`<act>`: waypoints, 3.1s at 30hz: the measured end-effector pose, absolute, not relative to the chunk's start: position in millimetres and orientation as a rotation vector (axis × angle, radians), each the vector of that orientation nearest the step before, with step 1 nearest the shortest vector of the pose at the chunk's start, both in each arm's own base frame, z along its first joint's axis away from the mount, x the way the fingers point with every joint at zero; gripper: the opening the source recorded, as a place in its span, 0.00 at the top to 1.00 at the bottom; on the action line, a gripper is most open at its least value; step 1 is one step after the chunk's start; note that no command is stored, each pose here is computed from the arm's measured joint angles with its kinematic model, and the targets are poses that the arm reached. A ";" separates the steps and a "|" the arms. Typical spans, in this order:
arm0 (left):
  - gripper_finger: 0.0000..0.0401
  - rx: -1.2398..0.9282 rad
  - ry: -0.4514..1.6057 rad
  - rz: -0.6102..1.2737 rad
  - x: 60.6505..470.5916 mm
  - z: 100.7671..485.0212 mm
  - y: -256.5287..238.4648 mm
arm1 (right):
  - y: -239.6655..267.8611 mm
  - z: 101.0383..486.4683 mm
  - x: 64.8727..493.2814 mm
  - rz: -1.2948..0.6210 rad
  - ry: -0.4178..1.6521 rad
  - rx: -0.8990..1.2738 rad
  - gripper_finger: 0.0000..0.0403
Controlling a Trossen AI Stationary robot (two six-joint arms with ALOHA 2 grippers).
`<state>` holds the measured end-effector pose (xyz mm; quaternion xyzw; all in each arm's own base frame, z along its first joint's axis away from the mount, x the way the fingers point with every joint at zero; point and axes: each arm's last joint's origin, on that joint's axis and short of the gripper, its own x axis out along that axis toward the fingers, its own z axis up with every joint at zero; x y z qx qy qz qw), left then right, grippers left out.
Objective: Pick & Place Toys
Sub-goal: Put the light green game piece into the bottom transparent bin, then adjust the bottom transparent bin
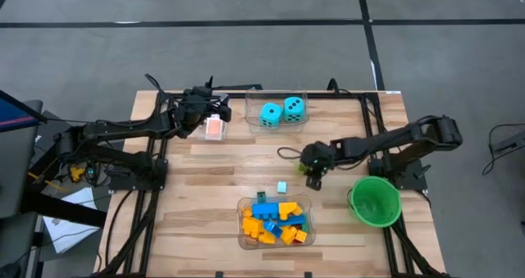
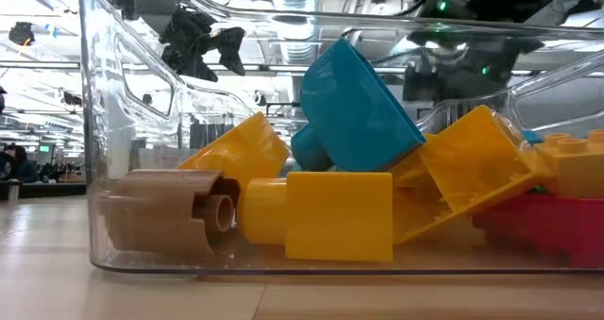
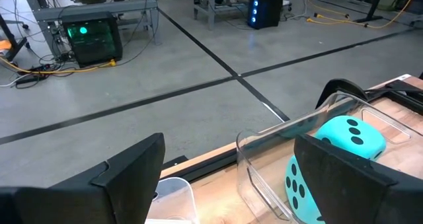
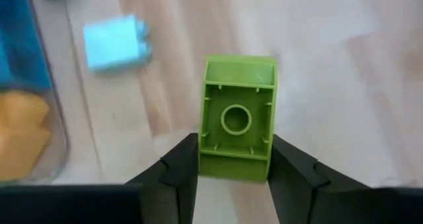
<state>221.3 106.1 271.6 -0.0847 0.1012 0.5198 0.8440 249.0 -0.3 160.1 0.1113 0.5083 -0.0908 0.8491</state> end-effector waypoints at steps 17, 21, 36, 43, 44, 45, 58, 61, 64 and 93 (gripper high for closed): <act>0.17 -0.173 0.220 1.097 221.2 271.3 106.1 | 42.8 224.4 238.5 0.334 0.722 0.282 0.66; 0.17 -0.174 0.219 1.097 221.3 271.4 106.1 | 55.0 207.6 247.2 0.348 0.792 0.311 0.66; 0.17 -0.195 0.216 1.030 223.1 271.7 105.2 | 69.5 193.9 255.1 0.379 0.859 0.432 0.56; 0.17 -0.195 0.216 1.030 223.1 271.8 105.2 | 69.9 194.1 254.6 0.392 0.871 0.454 0.48; 0.17 -0.196 0.216 1.030 223.2 271.7 105.1 | 70.0 194.0 254.4 0.394 0.875 0.460 0.47; 0.17 -0.196 0.216 1.030 223.1 271.8 105.2 | 70.0 193.8 254.2 0.394 0.879 0.464 0.47; 0.17 -0.166 0.264 0.827 227.7 271.4 101.7 | 63.6 224.0 242.0 0.405 0.719 0.402 0.51; 0.17 -0.167 0.264 0.794 228.5 271.7 101.0 | 62.0 234.6 236.5 0.408 0.666 0.393 0.52; 0.17 -0.168 0.259 0.794 228.6 272.1 101.1 | 60.4 240.9 231.2 0.391 0.641 0.371 0.51; 0.99 -0.226 0.786 0.013 292.5 165.1 23.6 | 44.0 224.1 219.9 0.035 0.805 0.284 0.70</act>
